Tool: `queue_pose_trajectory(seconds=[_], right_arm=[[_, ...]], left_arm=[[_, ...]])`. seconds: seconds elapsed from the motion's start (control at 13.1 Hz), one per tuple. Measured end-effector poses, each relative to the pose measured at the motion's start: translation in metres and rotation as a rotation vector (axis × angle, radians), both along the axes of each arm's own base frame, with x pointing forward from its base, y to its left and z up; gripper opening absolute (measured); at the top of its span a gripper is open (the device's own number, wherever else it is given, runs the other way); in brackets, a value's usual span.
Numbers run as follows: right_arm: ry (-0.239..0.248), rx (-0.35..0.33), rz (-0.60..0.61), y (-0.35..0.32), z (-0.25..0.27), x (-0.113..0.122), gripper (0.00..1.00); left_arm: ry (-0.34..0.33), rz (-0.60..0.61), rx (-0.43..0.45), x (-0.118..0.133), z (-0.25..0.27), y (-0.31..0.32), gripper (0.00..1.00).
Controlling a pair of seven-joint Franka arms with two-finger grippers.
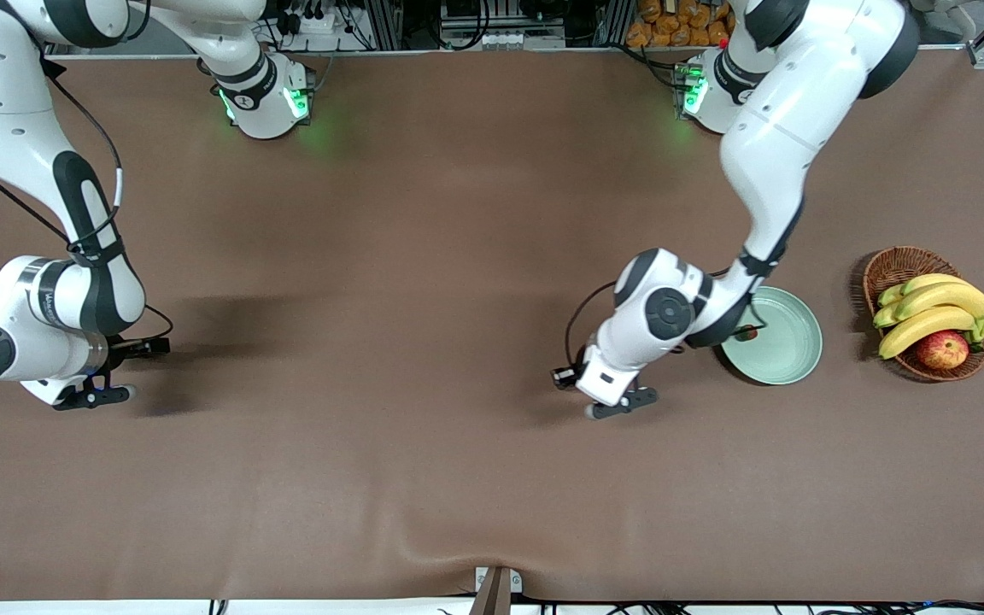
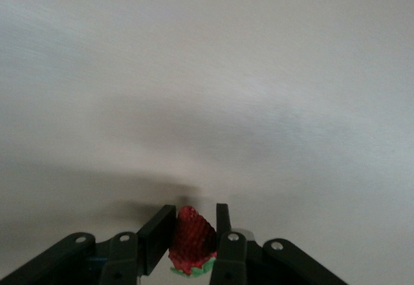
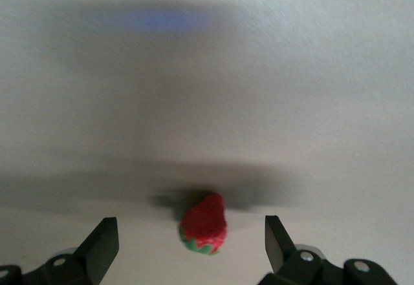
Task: Collect all strawberries into plate
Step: 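Carry the strawberry to the plate with the left gripper while the right grasps another, then release the strawberry onto the plate with the left gripper while the right carries another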
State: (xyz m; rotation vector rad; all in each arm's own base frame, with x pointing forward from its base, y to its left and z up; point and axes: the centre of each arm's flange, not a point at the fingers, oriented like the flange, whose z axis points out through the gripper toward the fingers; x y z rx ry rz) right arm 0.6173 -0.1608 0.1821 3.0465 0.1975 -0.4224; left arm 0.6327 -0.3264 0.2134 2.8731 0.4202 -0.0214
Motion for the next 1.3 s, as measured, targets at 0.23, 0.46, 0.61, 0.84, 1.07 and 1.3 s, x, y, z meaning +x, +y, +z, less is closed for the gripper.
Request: queue_pose_trajectory(seconds=[0.23,0.46,0.61,0.84,1.07,1.3], right_arm=[[0.008,0.002,-0.008,-0.005,-0.004,-0.003,0.91],[0.03,0.008,-0.007,-0.002,-0.007,-0.005,0.56],[0.045,0.011,-0.008,-0.002,-0.009,-0.007,0.47],[0.046,0.016,-0.001,0.003,-0.009,-0.006,0.31],[-0.013,0.056,-0.007,0.065,0.005,0.021,0.31],[-0.041,0.153,-0.085,0.201,0.022,0.038,0.31]], left_arm=[[0.11,-0.092,0.112,0.004,0.064,0.071,0.32],[0.214,-0.187,0.165,0.005,0.078,0.176,0.32],[0.245,-0.249,0.242,0.003,0.051,0.245,0.32],[0.258,-0.292,0.311,-0.008,0.009,0.29,0.32],[0.242,-0.308,0.308,-0.011,0.003,0.283,0.6],[0.193,-0.324,0.307,-0.005,0.027,0.266,0.92]])
